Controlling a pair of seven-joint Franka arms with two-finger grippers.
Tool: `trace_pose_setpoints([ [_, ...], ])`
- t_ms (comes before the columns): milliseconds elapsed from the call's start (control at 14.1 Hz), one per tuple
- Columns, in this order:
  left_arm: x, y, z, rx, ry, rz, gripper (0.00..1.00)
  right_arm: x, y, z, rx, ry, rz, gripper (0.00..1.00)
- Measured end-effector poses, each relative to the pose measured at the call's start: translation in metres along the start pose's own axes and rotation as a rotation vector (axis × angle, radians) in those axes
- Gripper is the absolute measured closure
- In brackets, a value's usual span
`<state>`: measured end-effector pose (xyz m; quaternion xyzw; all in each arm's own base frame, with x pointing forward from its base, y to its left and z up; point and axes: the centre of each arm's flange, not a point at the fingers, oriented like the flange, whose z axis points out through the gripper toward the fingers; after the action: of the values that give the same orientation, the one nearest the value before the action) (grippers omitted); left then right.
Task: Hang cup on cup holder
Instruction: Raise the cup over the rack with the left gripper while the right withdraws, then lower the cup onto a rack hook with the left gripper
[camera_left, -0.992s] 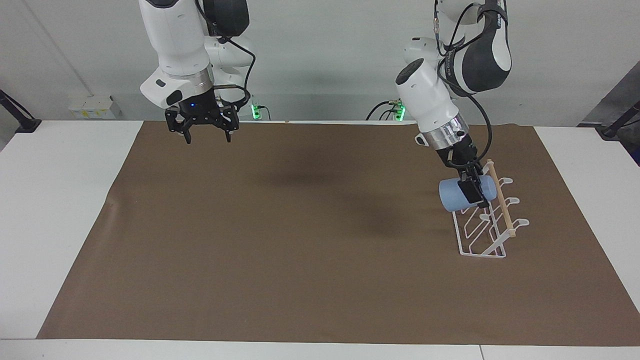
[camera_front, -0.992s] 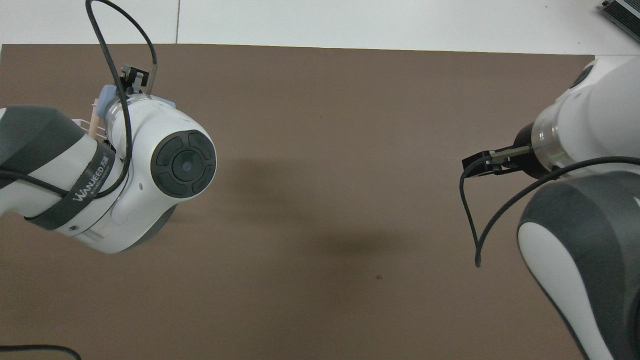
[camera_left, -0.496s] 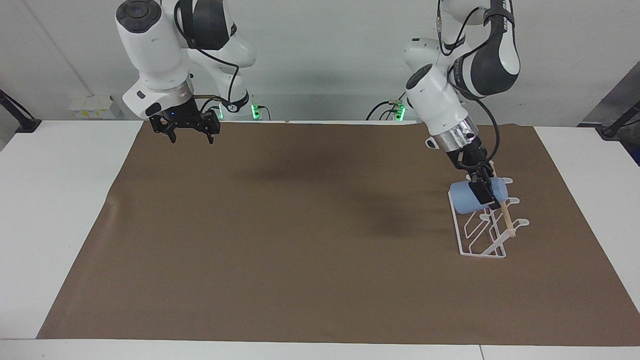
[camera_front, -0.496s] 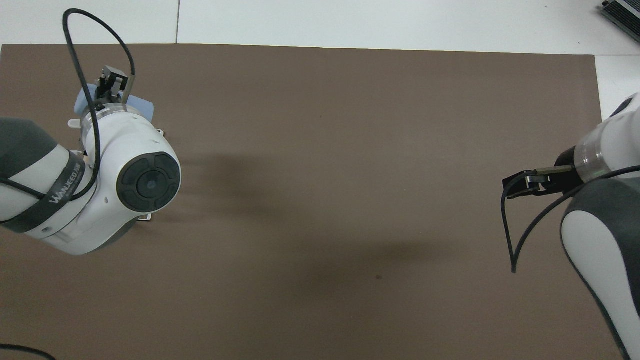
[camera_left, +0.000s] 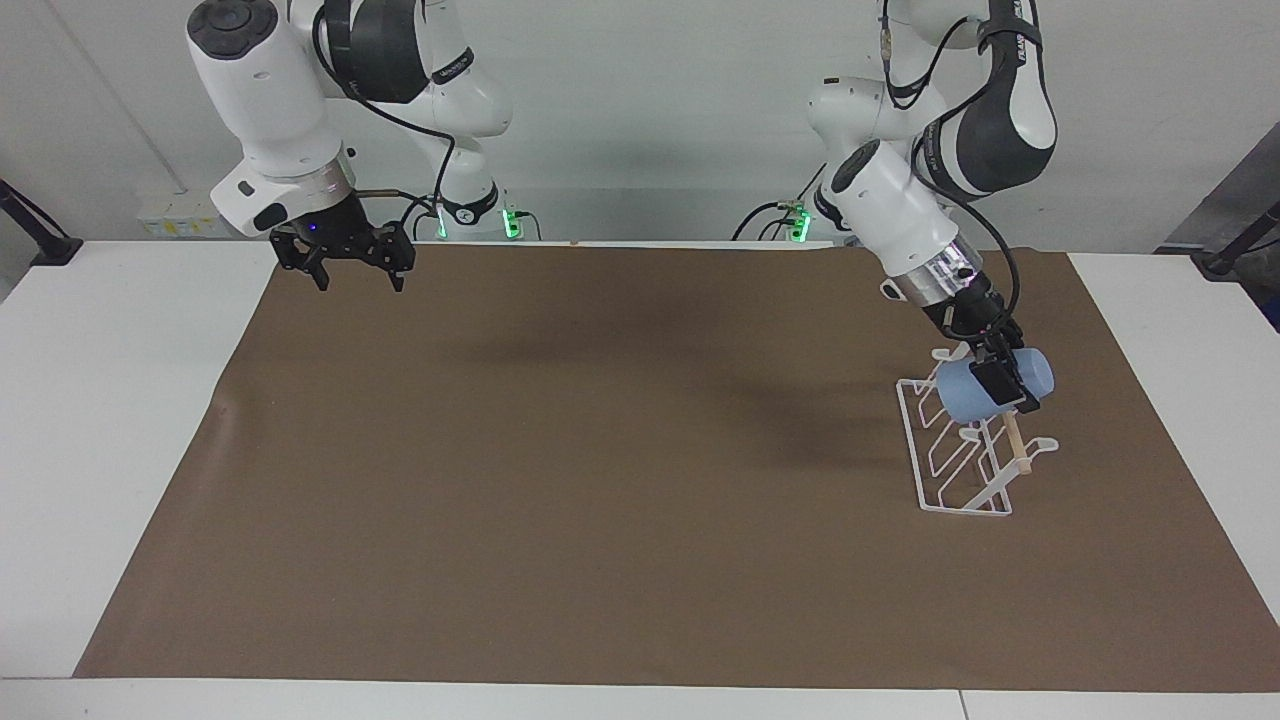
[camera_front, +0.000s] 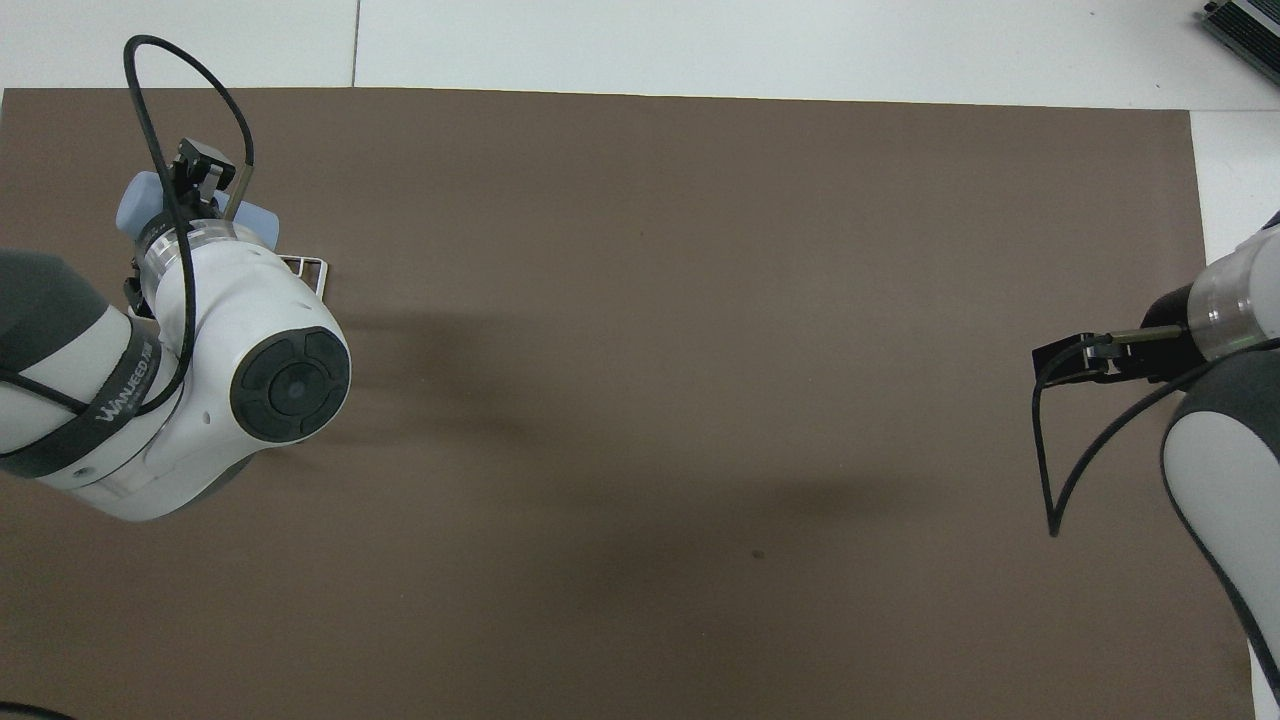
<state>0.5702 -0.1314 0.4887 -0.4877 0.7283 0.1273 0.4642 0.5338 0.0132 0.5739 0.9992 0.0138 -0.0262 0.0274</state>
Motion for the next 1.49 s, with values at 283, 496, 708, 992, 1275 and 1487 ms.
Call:
trace_pose_setpoints([
  [283,-0.002,0.023,0.011,-0.120,-0.070,-0.137,0.30,0.000,-0.001,0.000,0.000,0.000,-0.002,0.00],
  [496,0.003,0.029,0.015,-0.141,-0.080,-0.156,0.30,0.000,-0.001,0.000,0.000,0.001,-0.002,0.00],
  [708,0.007,0.030,0.016,-0.135,-0.071,-0.155,0.30,0.000,-0.004,0.000,-0.001,0.001,-0.008,0.00],
  [992,0.021,0.029,0.027,-0.145,-0.062,-0.138,0.30,-0.002,-0.018,-0.005,-0.003,0.009,-0.032,0.00],
  [1275,0.027,0.026,0.032,-0.141,-0.057,-0.136,0.30,-0.003,-0.029,-0.007,-0.005,0.014,-0.052,0.00],
  [1487,0.029,0.023,0.036,-0.134,-0.069,-0.148,0.30,-0.003,-0.019,-0.006,-0.003,0.013,-0.033,0.00],
])
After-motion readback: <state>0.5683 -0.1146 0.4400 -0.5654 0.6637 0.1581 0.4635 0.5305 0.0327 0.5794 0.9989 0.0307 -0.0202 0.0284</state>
